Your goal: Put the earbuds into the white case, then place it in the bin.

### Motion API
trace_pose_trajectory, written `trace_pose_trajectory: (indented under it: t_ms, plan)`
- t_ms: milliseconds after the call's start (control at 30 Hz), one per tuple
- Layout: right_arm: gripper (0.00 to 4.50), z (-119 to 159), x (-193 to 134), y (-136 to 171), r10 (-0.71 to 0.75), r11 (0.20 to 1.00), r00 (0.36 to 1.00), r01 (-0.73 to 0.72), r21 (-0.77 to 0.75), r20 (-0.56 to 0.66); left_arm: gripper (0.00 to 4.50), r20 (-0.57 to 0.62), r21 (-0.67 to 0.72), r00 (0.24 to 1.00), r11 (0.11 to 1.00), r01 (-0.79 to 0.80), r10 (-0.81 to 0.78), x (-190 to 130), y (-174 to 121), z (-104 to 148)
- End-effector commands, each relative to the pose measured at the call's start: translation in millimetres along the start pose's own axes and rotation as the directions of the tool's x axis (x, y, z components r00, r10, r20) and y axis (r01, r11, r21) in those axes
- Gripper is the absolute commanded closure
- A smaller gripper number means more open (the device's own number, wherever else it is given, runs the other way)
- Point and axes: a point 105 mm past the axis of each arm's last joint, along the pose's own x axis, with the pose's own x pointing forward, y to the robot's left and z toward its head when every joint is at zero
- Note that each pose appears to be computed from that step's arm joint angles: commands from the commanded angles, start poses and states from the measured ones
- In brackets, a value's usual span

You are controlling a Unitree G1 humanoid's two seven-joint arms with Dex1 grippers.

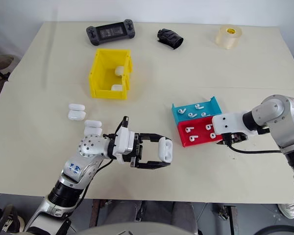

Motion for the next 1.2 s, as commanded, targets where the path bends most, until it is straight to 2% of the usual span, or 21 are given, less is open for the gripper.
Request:
trace_pose_trajectory:
  t_ms: [33, 433, 533, 700, 900, 967, 1100, 1200]
  plan:
    - [1.93, 4, -1, -3, -0.003, 0.999, 1.000, 0.004, -0.037, 0.005, 1.69, 0.040, 0.032, 0.999, 0.999, 0.036, -0.037, 5, -5, 14]
    - [1.93, 9, 4, -2, 0.026, 0.995, 1.000, -0.027, -0.096, -0.009, 1.69, 0.017, 0.015, 1.000, 1.000, 0.026, -0.026, -1, -4, 8]
    - [2.52, 9, 6, -1, 0.035, 0.995, 0.999, -0.035, -0.096, -0.007, 1.69, 0.016, 0.016, 1.000, 1.000, 0.025, -0.026, -1, -4, 8]
    - [3.97, 10, 8, -2, 0.033, 0.995, 0.999, -0.033, -0.095, -0.005, 1.69, 0.013, 0.014, 1.000, 1.000, 0.021, -0.022, -2, -5, 8]
    - [3.98, 14, 7, -3, 0.020, 0.997, 1.000, -0.018, -0.080, 0.019, 1.69, 0.007, 0.013, 1.000, 1.000, 0.022, -0.022, -4, -6, 7]
    - [3.98, 18, 5, -4, 0.008, 0.996, 0.999, -0.004, -0.084, 0.044, 1.69, 0.006, 0.014, 1.000, 1.000, 0.021, -0.021, -4, -5, 6]
    - [3.98, 41, -13, -3, -0.028, 0.999, 0.967, 0.038, -0.035, 0.254, 1.69, 0.002, 0.025, 1.000, 1.000, 0.016, -0.016, -6, -4, 5]
    - [3.98, 52, -26, -2, -0.084, 0.996, 0.930, 0.084, 0.017, 0.358, 1.69, 0.001, 0.029, 1.000, 0.999, 0.015, -0.015, -10, -1, 3]
